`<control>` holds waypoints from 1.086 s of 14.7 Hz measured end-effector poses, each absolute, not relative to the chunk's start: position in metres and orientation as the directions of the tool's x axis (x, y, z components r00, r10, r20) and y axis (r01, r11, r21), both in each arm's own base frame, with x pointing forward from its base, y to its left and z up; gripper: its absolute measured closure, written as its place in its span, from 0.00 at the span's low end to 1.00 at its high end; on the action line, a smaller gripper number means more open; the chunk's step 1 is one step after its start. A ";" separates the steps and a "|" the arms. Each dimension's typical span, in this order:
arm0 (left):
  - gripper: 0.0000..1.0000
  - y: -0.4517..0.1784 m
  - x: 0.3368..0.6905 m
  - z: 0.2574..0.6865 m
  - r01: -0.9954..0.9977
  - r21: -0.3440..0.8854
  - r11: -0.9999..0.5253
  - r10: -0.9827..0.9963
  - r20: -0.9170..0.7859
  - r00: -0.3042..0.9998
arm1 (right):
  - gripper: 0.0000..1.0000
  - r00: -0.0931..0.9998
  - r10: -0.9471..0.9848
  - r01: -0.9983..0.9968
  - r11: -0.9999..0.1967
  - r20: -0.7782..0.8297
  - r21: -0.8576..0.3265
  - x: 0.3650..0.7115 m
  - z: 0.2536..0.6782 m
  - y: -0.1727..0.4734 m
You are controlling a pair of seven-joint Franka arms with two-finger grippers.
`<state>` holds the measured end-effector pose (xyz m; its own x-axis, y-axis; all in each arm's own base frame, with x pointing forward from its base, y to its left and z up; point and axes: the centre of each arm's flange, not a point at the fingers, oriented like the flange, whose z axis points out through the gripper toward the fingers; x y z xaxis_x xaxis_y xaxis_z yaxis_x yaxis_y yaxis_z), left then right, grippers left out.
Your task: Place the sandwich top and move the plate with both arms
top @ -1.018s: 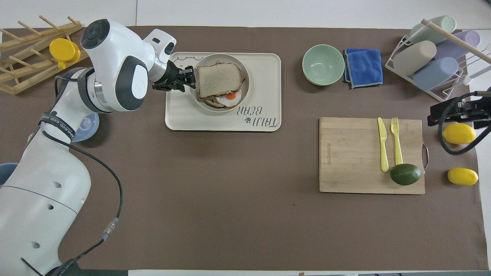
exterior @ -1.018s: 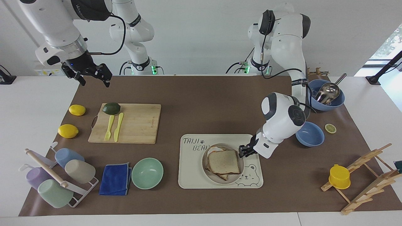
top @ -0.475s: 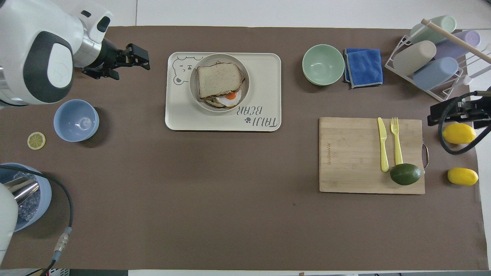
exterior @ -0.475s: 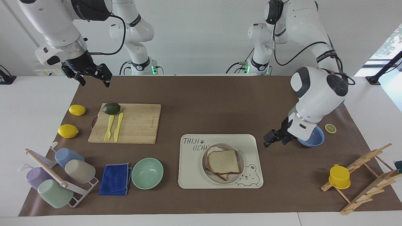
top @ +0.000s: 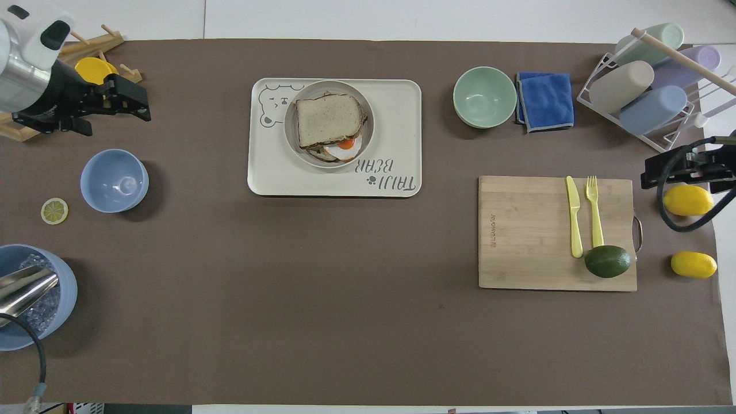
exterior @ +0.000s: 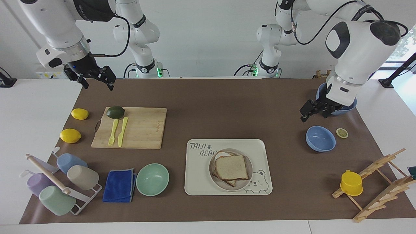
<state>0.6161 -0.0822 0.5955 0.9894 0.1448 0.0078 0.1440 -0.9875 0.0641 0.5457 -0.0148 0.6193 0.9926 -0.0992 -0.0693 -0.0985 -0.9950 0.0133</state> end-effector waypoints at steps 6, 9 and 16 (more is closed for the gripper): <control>0.00 -0.072 0.557 0.648 0.134 0.045 -0.990 0.133 -0.035 0.991 | 0.00 0.993 -0.099 -0.099 -0.995 -0.069 0.013 0.546 0.619 -0.015; 0.00 -0.084 0.530 0.637 0.106 0.035 -0.994 0.103 -0.081 0.991 | 0.00 0.993 -0.099 -0.099 -0.995 -0.069 0.013 0.546 0.619 -0.015; 0.00 -0.075 0.523 0.626 0.016 0.037 -0.999 0.013 -0.098 0.995 | 0.00 0.993 -0.099 -0.099 -0.995 -0.069 0.013 0.546 0.619 -0.015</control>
